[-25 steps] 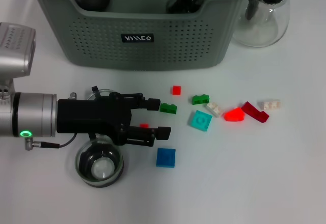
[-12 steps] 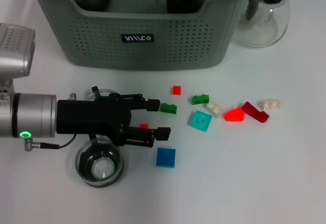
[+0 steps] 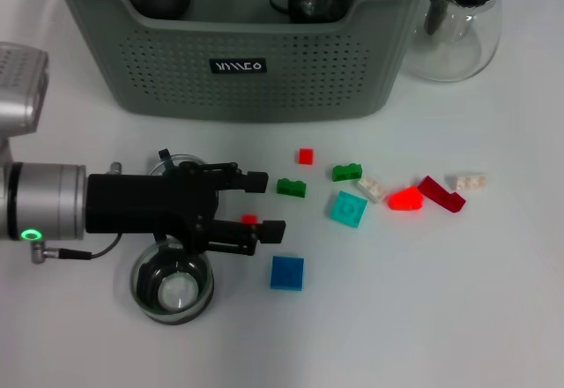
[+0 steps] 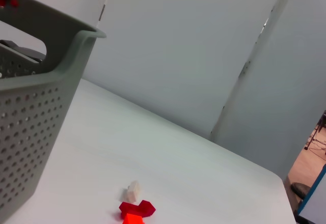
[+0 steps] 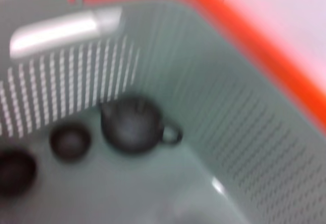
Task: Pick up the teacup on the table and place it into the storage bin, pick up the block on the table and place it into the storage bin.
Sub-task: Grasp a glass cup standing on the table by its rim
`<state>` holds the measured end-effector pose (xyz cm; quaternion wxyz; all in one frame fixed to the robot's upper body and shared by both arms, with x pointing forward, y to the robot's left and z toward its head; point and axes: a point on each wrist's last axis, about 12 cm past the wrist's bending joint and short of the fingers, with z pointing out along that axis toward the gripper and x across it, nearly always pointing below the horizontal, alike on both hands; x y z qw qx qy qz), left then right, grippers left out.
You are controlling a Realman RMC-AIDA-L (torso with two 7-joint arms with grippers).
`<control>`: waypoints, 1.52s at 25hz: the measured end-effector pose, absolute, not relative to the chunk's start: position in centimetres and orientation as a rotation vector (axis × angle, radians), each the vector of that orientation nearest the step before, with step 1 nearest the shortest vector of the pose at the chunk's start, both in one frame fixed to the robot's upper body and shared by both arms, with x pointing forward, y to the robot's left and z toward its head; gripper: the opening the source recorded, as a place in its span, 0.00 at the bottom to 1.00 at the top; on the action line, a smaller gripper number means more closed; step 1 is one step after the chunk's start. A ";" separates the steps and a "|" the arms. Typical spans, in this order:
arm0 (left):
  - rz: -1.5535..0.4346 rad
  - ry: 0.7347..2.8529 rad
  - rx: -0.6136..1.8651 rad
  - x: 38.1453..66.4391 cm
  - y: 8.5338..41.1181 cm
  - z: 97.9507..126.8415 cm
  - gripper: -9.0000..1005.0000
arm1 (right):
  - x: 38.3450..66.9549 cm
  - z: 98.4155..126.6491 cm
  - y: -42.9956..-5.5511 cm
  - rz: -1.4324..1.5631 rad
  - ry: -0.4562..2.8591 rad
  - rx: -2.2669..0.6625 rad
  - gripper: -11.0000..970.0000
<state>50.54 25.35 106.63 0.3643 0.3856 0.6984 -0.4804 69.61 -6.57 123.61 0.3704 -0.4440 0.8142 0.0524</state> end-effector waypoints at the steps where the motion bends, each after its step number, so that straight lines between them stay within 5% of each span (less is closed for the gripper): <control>1: -1.235 1.797 0.991 50.5 25.5 106.7 0.79 | 69.5 124.5 -6.7 0.160 2.065 -1.117 0.58; 4: -1.234 1.795 0.984 50.5 25.9 106.8 0.79 | 68.0 128.2 -7.6 0.297 1.956 -1.060 0.59; 8: -1.226 1.787 0.988 50.3 26.6 107.1 0.79 | 65.5 130.1 -9.1 0.459 1.871 -1.056 0.81; 13: -1.190 1.786 0.972 50.1 28.1 107.9 0.79 | 61.8 130.2 -11.1 0.674 1.774 -1.143 0.93; 16: -1.154 1.827 0.957 50.3 29.4 108.6 0.79 | 58.1 128.2 -13.2 0.896 1.707 -1.289 0.95; 23: -1.067 1.967 0.976 51.1 31.5 110.4 0.79 | 55.0 123.3 -16.0 1.009 1.756 -1.390 0.96; 28: -1.021 2.006 1.027 51.9 31.7 111.3 0.79 | 54.1 119.1 -18.9 1.023 1.817 -1.365 0.96; 38: -0.853 2.096 1.165 53.9 31.3 113.4 0.78 | 54.6 116.3 -20.8 0.957 2.093 -1.355 0.96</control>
